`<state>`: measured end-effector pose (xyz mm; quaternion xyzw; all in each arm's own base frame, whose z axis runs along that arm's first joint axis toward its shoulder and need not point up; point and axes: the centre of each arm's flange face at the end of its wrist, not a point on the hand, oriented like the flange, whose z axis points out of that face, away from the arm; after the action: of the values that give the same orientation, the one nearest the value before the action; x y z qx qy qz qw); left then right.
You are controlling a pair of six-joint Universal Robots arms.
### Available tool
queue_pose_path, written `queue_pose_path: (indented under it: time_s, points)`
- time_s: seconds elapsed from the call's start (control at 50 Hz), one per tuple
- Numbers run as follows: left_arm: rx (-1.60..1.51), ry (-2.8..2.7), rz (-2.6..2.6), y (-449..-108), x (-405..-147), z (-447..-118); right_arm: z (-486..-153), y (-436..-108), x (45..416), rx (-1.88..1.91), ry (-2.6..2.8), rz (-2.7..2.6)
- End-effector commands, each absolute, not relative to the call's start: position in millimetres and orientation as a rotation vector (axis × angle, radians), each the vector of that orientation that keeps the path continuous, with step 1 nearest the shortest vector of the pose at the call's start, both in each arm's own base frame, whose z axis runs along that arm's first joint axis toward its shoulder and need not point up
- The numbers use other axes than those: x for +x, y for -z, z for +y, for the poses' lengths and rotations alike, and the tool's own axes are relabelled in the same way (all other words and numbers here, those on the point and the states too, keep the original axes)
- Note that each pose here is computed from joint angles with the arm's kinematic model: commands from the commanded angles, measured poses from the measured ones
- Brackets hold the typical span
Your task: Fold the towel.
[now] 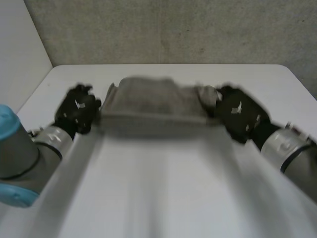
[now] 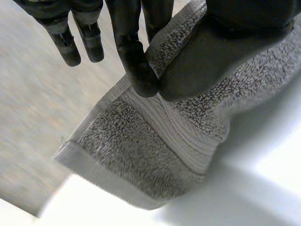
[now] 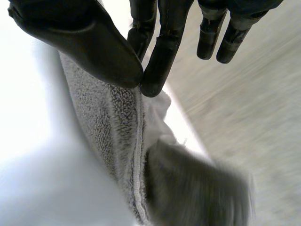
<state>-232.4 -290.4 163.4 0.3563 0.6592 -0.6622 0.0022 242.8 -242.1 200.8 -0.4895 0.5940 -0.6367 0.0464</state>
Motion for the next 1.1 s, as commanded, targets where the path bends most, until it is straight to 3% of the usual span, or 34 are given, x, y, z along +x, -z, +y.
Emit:
queue_pose_path:
  time_s: [0.02,0.16,0.36,0.62,1.1]
  points:
    - [1.173,1.943,2.199,-122,-237,-283,-236,-147,240,-1.548,1.698,1.961]
    - [1.205,1.909,2.230,-120,-238,-273,-233,-151,237,-1.600,1.640,1.991]
    - [1.176,2.011,2.135,-166,-234,-259,-236,-177,226,-1.561,1.743,1.993]
    - [1.209,1.927,2.225,-155,-228,-238,-234,-137,214,-1.357,1.478,2.191]
    - [1.081,1.881,2.261,-153,-204,-249,-258,-132,194,-1.061,1.548,2.262]
